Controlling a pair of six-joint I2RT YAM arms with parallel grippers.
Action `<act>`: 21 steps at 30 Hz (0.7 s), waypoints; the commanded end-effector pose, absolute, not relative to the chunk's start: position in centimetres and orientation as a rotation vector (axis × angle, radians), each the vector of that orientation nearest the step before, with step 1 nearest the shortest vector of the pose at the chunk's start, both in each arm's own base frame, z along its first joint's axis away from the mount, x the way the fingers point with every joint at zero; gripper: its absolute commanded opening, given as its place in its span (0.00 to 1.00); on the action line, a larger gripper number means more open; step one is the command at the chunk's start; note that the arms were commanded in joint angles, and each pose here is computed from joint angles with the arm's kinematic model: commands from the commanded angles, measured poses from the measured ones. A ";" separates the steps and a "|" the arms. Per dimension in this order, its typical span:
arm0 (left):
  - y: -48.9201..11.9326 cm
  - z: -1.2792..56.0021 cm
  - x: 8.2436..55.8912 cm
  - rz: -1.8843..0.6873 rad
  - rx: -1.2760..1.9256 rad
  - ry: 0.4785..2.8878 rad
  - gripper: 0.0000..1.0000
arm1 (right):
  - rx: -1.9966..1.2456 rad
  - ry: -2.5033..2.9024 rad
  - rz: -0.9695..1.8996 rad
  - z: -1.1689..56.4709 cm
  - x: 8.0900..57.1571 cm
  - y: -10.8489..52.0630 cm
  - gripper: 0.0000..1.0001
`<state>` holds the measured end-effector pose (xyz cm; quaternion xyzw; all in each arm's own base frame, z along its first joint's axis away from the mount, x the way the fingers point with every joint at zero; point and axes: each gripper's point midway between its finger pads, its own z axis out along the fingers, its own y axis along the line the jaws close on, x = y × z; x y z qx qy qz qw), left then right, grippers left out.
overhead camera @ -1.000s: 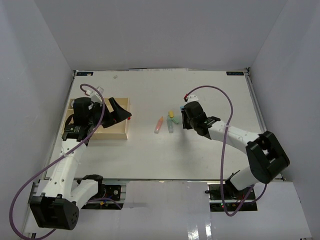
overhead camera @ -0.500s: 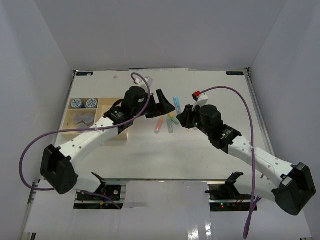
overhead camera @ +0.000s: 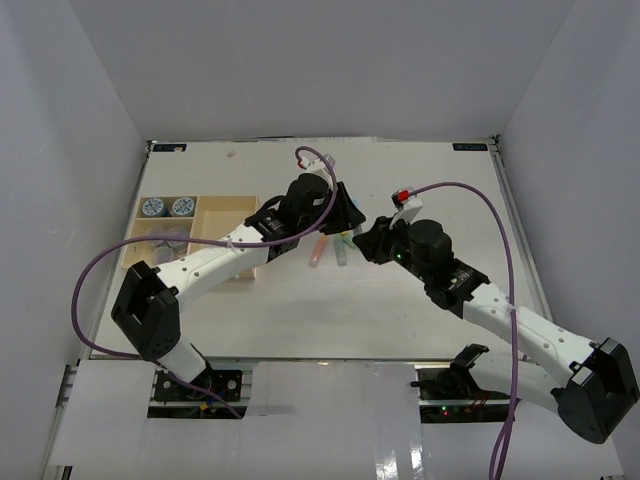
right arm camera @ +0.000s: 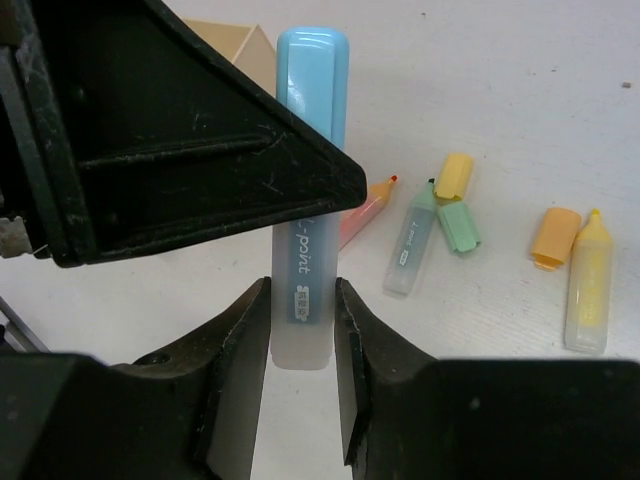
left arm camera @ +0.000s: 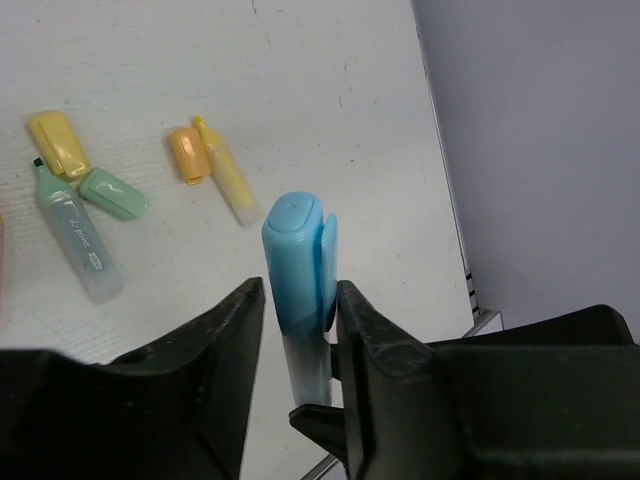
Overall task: Sort the stationery into containers
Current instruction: Pick up the pen from the center of the board.
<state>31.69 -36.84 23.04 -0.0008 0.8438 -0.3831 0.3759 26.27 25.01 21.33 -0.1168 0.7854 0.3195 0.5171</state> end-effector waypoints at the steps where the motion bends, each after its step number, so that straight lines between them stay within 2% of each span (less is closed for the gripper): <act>1: -37.3 25.3 32.1 -1.012 -0.004 2.094 0.43 | -0.257 1.804 0.833 23.3 26.1 25.5 0.34; 2: -37.3 25.3 32.0 -1.014 -0.001 2.095 0.39 | -0.254 1.808 0.833 23.1 26.1 25.4 0.35; 3: -37.2 25.2 32.0 -1.010 0.002 2.096 0.31 | -0.254 1.807 0.836 23.1 26.0 25.5 0.36; 6: -36.9 25.4 31.7 -1.003 0.017 2.086 0.18 | -0.247 1.809 0.841 23.0 26.1 25.5 0.39; 9: -36.3 25.6 31.7 -0.983 0.014 2.079 0.16 | -0.246 1.810 0.840 22.9 26.0 25.4 0.44; 12: -35.3 25.6 31.8 -0.932 0.007 2.079 0.15 | -0.265 1.811 0.841 22.9 25.9 25.6 0.54; 13: -34.8 25.4 31.8 -0.911 0.013 2.085 0.15 | -0.273 1.818 0.837 22.7 25.8 25.5 0.60; 17: -30.8 25.3 33.5 -0.765 -0.003 2.085 0.18 | -0.289 1.828 0.775 22.2 25.6 24.5 0.75; 21: -23.9 24.2 35.9 -0.546 -0.058 2.154 0.19 | -0.303 1.859 0.693 20.9 25.3 23.0 0.78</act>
